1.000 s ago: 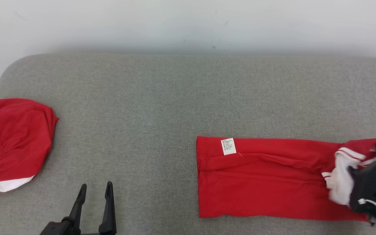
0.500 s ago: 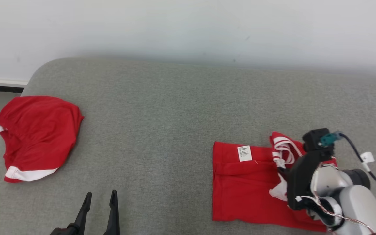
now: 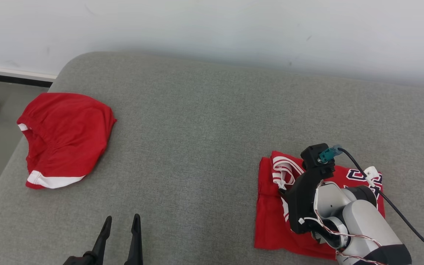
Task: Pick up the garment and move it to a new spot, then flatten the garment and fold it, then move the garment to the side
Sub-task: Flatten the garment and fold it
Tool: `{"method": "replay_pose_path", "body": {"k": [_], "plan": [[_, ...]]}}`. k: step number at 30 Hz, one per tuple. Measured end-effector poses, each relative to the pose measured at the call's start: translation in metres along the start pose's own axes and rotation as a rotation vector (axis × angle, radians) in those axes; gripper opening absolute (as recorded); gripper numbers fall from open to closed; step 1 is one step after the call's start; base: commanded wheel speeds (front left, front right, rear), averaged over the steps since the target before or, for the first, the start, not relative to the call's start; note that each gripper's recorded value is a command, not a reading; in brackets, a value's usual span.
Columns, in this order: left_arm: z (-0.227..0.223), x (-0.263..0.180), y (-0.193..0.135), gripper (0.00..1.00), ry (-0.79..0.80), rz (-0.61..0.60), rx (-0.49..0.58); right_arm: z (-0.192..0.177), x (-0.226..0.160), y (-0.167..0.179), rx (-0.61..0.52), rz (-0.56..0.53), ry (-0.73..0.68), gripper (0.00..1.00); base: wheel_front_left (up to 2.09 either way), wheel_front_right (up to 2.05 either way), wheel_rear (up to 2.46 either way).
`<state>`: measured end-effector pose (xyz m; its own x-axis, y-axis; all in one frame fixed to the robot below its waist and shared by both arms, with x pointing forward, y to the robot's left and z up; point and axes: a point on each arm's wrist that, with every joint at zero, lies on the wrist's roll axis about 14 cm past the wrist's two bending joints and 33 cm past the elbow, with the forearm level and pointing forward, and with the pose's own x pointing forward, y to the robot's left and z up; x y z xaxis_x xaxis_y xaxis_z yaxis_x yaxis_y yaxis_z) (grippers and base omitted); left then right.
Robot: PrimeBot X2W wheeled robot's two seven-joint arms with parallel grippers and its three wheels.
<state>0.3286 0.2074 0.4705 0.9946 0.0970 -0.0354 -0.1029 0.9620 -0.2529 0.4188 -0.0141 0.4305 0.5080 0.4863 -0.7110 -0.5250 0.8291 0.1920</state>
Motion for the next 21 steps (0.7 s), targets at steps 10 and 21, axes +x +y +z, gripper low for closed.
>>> {"method": "replay_pose_path", "body": {"k": [10,21], "plan": [[-0.001,0.0,0.005,1.0,0.003,0.02,-0.004,-0.002,0.015,0.012,0.001,0.041,0.017,1.0,0.0,0.0,0.0],[0.003,0.005,-0.002,1.0,-0.014,-0.002,-0.012,0.07,-0.03,0.002,0.071,0.06,-0.314,1.0,0.0,0.0,0.0]]}}
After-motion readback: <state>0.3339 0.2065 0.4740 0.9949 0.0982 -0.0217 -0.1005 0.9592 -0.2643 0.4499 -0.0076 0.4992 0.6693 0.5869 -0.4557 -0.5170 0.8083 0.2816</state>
